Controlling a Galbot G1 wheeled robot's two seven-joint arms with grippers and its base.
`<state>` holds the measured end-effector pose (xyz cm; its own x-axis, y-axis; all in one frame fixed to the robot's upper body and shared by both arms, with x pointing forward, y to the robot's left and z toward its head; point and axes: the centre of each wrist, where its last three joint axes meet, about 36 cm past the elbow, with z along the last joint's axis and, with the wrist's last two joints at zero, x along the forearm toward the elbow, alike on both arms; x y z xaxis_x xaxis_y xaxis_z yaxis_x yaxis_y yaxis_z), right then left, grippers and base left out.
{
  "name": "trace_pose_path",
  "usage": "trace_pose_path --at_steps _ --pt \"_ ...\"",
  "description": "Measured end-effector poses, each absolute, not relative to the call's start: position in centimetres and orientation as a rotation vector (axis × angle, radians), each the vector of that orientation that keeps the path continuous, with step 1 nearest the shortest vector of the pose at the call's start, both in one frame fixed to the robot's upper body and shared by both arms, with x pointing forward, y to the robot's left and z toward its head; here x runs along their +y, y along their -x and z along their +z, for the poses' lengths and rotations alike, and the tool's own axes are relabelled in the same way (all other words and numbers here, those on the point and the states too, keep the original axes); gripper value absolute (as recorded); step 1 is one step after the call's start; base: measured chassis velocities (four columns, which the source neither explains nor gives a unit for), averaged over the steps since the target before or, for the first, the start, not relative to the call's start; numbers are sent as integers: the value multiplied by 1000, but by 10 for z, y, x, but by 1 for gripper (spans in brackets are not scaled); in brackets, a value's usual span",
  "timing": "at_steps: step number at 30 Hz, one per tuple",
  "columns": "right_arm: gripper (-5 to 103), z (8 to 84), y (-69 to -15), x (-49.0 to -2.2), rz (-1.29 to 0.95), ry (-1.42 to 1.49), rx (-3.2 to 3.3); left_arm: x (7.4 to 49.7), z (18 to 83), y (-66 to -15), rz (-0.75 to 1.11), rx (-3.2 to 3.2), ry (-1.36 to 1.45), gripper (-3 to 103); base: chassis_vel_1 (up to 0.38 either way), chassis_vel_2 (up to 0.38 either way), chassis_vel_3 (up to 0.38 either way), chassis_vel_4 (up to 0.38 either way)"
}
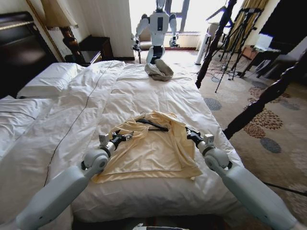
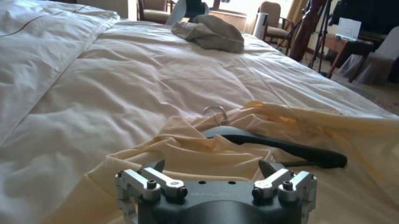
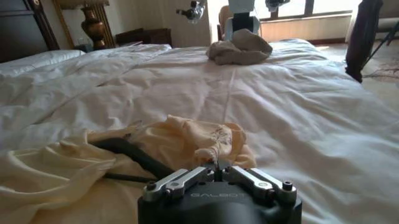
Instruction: Pick up the clothes from the bed and hang them on the clothes hanger.
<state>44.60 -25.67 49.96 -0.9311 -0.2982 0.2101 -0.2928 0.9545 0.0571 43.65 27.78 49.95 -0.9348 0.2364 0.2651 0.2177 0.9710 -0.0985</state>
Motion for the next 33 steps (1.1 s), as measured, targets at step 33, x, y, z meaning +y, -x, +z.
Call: trace_pose_path --at_steps 33 --pt "0 479 -397 -144 -338 -764 -2597 281 497 -437 97 -2843 311 100 0 0 0 0"
